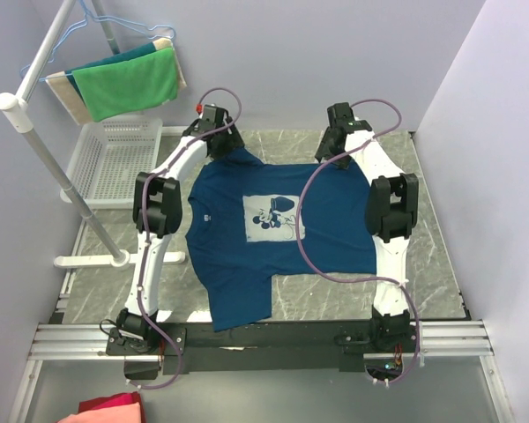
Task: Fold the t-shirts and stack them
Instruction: Flatten the tshirt out
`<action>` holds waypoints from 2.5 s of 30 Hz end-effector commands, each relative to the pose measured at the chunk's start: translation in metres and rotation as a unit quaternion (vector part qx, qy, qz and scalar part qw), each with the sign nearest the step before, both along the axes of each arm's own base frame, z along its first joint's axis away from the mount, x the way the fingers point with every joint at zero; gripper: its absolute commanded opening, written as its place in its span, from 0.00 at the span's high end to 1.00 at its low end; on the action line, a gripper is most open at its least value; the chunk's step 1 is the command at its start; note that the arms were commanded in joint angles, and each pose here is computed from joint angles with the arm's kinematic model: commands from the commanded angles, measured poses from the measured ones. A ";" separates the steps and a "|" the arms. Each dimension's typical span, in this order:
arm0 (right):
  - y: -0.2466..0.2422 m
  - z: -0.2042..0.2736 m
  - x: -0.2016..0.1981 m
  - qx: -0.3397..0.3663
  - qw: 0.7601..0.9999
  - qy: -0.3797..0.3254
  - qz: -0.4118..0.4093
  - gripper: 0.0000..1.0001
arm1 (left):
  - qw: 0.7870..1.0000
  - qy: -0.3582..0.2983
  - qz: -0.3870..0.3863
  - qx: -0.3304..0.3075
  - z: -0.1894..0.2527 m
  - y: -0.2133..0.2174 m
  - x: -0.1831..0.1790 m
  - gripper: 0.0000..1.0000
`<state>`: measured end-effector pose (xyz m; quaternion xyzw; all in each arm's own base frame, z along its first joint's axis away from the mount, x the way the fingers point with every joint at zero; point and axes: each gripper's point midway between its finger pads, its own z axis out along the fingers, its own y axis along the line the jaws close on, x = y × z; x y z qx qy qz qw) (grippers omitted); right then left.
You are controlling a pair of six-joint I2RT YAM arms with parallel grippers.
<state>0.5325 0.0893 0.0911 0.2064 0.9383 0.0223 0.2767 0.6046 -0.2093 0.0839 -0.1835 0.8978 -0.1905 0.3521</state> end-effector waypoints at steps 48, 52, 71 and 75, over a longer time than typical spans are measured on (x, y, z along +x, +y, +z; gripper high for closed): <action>-0.017 0.018 -0.004 -0.005 0.999 -0.011 -0.039 0.41 | 0.988 -0.136 0.034 0.066 0.052 -0.044 0.031 0.99; -0.018 0.017 -0.006 -0.007 0.999 -0.008 -0.039 0.41 | 0.984 -0.163 0.033 0.061 0.065 -0.057 0.033 0.99; -0.021 0.007 -0.018 0.000 0.999 0.014 -0.032 0.41 | 0.973 -0.211 0.060 -0.067 0.088 -0.045 0.073 0.12; -0.031 0.005 -0.018 -0.004 0.998 0.022 -0.052 0.39 | 0.977 -0.200 0.065 -0.046 0.090 -0.025 0.070 0.11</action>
